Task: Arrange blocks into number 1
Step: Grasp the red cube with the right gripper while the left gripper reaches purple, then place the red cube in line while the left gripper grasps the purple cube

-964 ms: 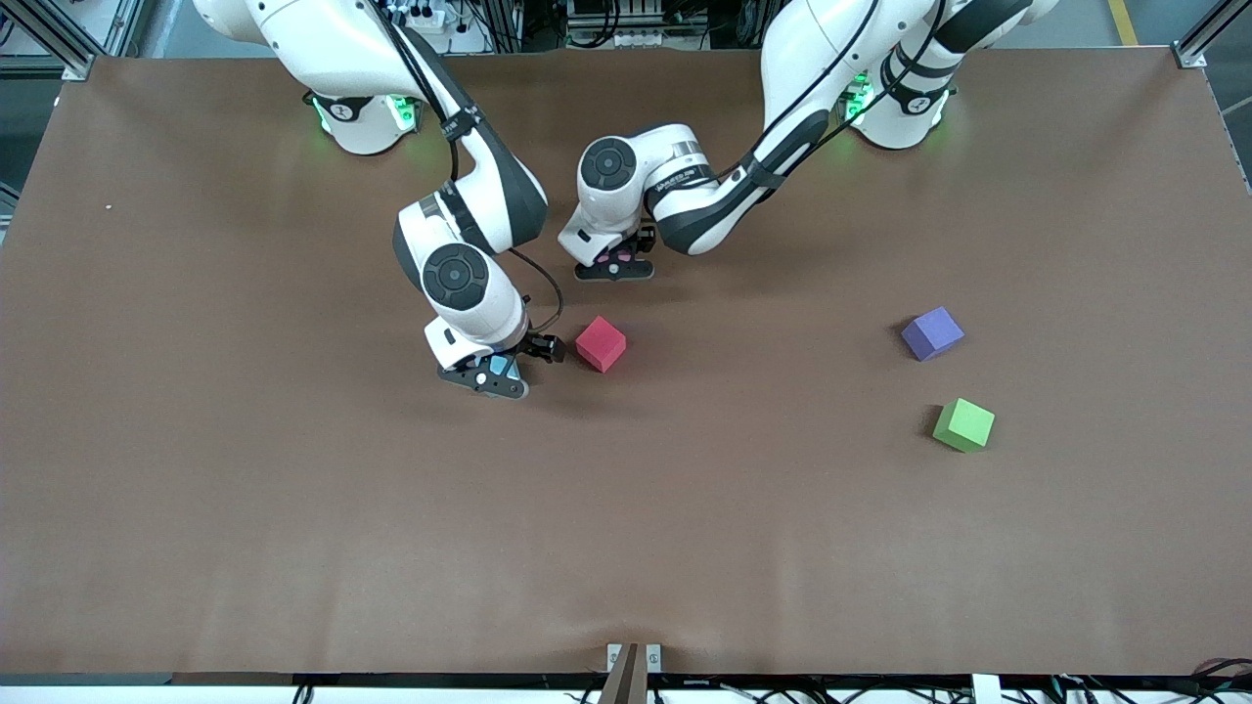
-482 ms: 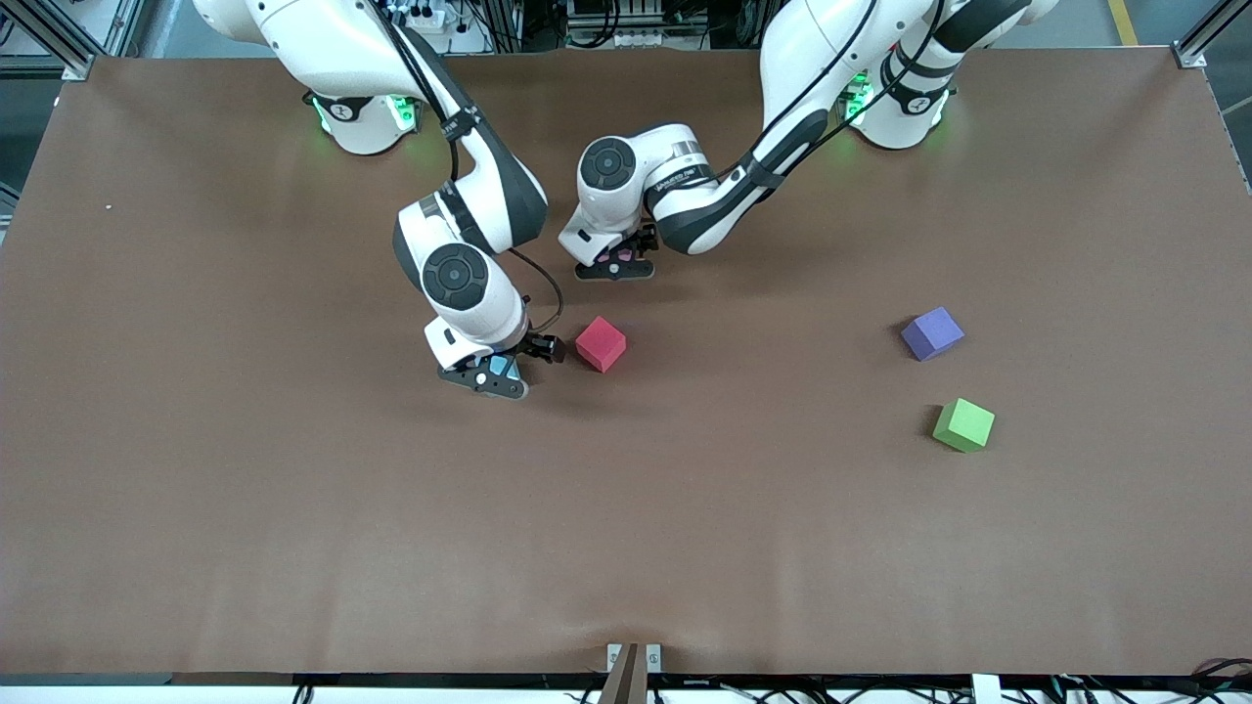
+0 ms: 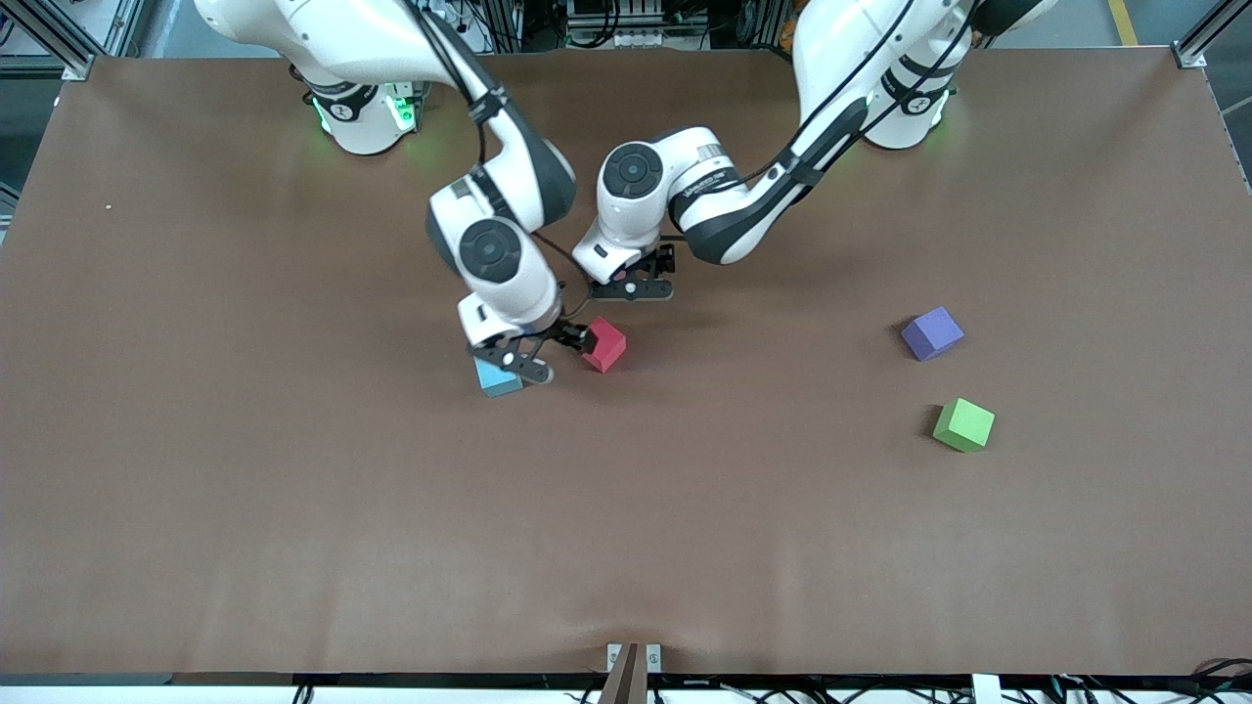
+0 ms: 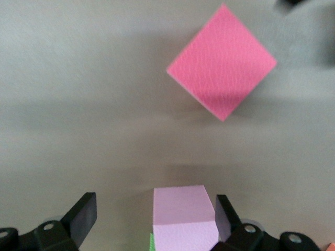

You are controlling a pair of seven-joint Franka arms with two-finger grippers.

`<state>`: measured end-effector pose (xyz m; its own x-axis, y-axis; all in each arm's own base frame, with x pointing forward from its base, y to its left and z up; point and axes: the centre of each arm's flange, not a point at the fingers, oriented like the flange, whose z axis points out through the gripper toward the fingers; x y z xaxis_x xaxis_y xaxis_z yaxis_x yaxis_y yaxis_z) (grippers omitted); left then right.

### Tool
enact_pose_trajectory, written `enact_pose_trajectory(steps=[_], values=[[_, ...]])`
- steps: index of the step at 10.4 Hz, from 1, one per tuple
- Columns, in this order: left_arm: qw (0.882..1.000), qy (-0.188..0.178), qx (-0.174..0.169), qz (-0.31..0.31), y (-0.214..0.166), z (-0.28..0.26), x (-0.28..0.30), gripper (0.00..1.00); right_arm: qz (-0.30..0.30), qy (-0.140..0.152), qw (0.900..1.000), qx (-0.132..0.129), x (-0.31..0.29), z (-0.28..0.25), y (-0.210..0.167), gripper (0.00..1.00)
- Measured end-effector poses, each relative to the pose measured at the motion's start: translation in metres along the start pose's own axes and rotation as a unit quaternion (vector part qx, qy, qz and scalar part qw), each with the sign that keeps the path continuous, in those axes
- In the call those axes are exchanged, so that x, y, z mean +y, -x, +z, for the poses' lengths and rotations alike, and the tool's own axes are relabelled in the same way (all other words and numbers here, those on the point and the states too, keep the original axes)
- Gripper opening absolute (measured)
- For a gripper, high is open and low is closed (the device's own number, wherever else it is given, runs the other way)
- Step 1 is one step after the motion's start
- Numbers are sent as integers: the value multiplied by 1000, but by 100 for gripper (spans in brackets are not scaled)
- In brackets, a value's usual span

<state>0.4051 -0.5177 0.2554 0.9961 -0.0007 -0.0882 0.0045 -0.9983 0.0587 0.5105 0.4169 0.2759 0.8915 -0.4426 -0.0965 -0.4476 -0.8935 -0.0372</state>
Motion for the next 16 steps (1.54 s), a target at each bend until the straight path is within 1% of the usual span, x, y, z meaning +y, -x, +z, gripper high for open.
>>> enact_pose_trajectory(steps=[2, 4, 7, 10, 11, 13, 16], values=[[1000, -1, 6, 19, -24, -11, -22, 100, 43, -3, 999, 2, -10, 2, 21, 100], [999, 2, 17, 32, -63, -27, -56, 100, 76, -5, 997, 4, -15, 9, 30, 100], [998, -6, 37, 58, -118, -66, -123, 100, 97, -7, 995, 8, -19, 31, 35, 100], [997, -8, 41, 69, -162, -76, -193, 100, 101, -9, 995, 9, -20, 33, 33, 100], [998, -9, 39, 55, -175, -78, -219, 100, 106, -11, 994, 10, -22, 33, 32, 100], [999, -19, 26, 10, -194, -83, -274, 100, 115, -15, 993, 12, -31, 38, 29, 100], [998, -38, 38, -44, -202, -119, -342, 100, 116, -5, 993, 11, -33, 56, 26, 100]])
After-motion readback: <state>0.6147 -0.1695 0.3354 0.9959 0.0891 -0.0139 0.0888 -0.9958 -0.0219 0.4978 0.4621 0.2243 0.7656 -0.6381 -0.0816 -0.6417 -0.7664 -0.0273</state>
